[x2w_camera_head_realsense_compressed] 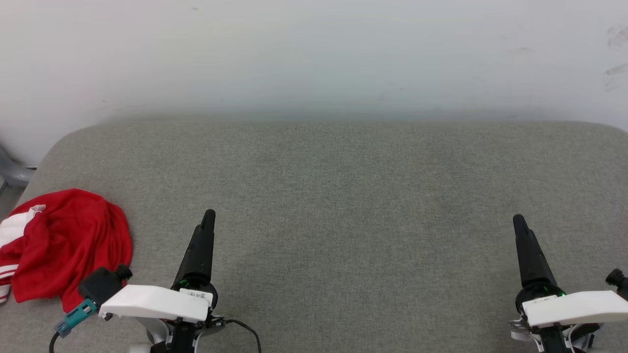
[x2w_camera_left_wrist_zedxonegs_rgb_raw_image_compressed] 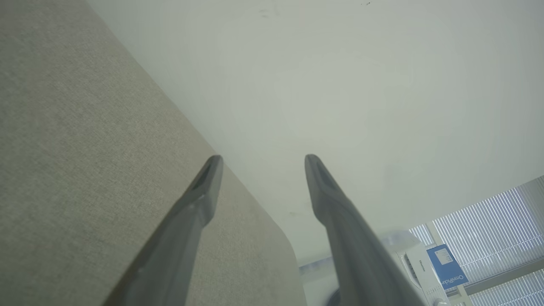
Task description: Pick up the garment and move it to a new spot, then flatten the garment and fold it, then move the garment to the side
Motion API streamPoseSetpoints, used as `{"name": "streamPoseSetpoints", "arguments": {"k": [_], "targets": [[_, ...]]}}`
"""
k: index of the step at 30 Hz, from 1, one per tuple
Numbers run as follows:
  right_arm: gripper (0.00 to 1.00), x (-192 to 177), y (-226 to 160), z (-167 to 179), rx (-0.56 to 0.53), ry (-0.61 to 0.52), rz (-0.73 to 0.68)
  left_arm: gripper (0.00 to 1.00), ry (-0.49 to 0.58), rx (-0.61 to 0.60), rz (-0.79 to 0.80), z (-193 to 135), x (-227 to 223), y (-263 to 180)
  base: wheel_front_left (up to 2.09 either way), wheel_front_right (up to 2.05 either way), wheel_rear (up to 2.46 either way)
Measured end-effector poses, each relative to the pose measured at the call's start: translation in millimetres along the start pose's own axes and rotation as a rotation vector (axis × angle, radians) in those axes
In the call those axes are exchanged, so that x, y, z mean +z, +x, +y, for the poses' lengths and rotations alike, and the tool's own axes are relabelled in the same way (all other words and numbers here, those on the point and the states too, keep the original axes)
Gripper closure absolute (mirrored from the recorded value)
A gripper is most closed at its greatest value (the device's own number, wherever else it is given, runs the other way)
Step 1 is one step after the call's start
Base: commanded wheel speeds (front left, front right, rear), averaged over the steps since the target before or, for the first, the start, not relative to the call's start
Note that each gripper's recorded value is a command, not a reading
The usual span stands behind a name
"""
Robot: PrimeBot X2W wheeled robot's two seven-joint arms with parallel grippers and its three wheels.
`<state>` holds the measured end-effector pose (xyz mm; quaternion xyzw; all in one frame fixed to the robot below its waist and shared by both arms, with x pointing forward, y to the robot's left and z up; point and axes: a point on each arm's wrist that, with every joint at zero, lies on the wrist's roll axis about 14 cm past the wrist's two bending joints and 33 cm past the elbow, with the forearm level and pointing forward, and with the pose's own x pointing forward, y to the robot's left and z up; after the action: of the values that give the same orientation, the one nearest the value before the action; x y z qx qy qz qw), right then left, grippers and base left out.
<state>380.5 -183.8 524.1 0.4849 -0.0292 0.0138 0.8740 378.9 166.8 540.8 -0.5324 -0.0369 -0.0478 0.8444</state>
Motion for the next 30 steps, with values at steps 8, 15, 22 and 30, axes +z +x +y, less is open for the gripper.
{"name": "streamPoseSetpoints", "arguments": {"k": [8, 15, 22, 30], "targets": [[0.00, -2.8, -1.1, 6.5, 0.030, -0.240, 0.009, 0.00, 0.196, -0.010, -0.005, -1.5, 0.8, -2.6, 0.00, 0.00, 0.00], [0.00, -2.8, -0.6, 13.7, 0.059, -0.396, 0.010, 0.00, 0.367, -0.025, -0.011, -3.6, 2.3, -3.5, 0.00, 0.00, 0.00], [0.00, -2.1, -1.1, 18.5, 0.080, -0.539, 0.012, 0.00, 0.522, -0.037, -0.014, -4.5, 4.8, -5.5, 0.00, 0.00, 0.00], [0.00, -3.7, -1.9, 20.0, 0.091, -0.677, 0.024, 0.00, 0.668, -0.058, -0.015, -7.2, 4.9, -6.9, 0.00, 0.00, 0.00]]}}
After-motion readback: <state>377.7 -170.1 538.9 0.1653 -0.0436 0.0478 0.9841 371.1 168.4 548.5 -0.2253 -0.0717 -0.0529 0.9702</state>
